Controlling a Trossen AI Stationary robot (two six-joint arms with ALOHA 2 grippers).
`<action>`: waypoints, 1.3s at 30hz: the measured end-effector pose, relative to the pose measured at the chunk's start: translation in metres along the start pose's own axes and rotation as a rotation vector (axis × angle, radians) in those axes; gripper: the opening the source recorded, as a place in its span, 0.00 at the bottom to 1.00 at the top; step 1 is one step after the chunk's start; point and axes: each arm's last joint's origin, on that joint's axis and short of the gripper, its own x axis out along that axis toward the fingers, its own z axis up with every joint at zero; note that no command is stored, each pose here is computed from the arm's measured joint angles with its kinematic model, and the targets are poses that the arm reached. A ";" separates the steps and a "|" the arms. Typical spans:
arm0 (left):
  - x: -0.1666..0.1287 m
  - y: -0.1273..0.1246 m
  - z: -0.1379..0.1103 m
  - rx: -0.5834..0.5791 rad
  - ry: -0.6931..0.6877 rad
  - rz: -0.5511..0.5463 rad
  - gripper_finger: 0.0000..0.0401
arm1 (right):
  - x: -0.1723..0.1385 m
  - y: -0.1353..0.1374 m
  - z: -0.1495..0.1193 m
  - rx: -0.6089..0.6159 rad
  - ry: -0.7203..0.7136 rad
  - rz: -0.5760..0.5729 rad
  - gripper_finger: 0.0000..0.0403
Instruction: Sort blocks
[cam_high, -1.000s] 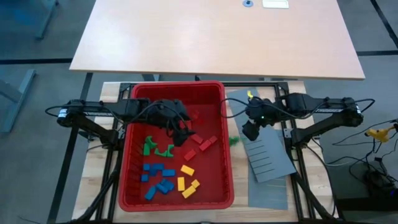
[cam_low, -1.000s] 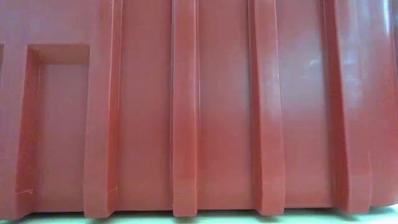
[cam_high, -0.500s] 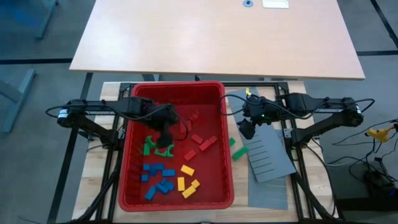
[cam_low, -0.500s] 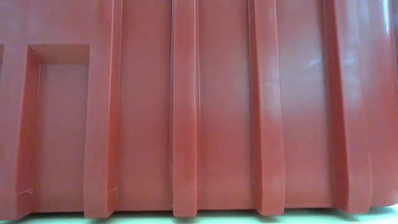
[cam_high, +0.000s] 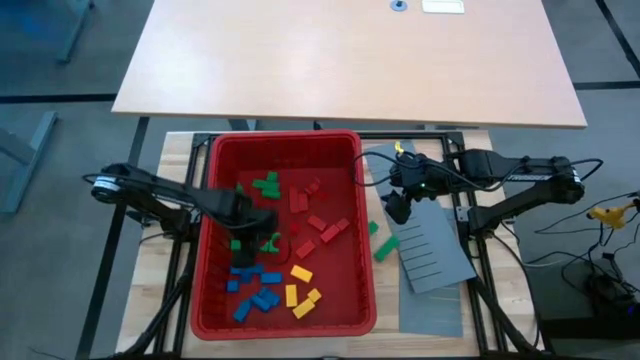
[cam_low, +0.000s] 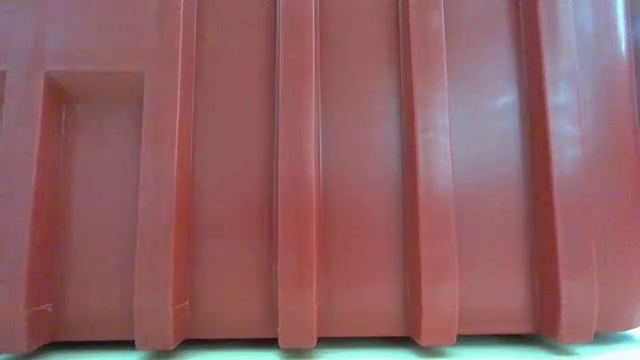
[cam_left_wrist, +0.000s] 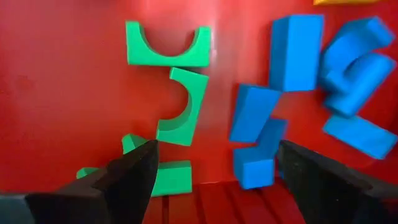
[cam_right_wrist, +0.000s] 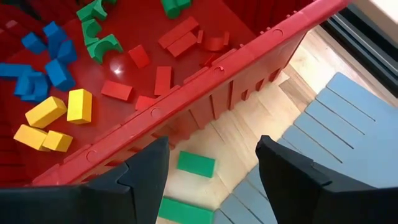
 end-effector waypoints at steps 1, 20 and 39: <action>0.006 0.001 -0.001 0.006 -0.003 0.010 0.78 | 0.000 0.000 0.000 -0.002 0.000 -0.001 0.54; 0.076 0.013 -0.009 0.015 -0.013 0.059 0.77 | 0.000 0.003 0.005 0.034 -0.048 0.028 0.52; 0.057 0.007 0.006 -0.073 -0.111 0.019 0.02 | 0.000 0.003 0.006 0.037 -0.064 0.036 0.50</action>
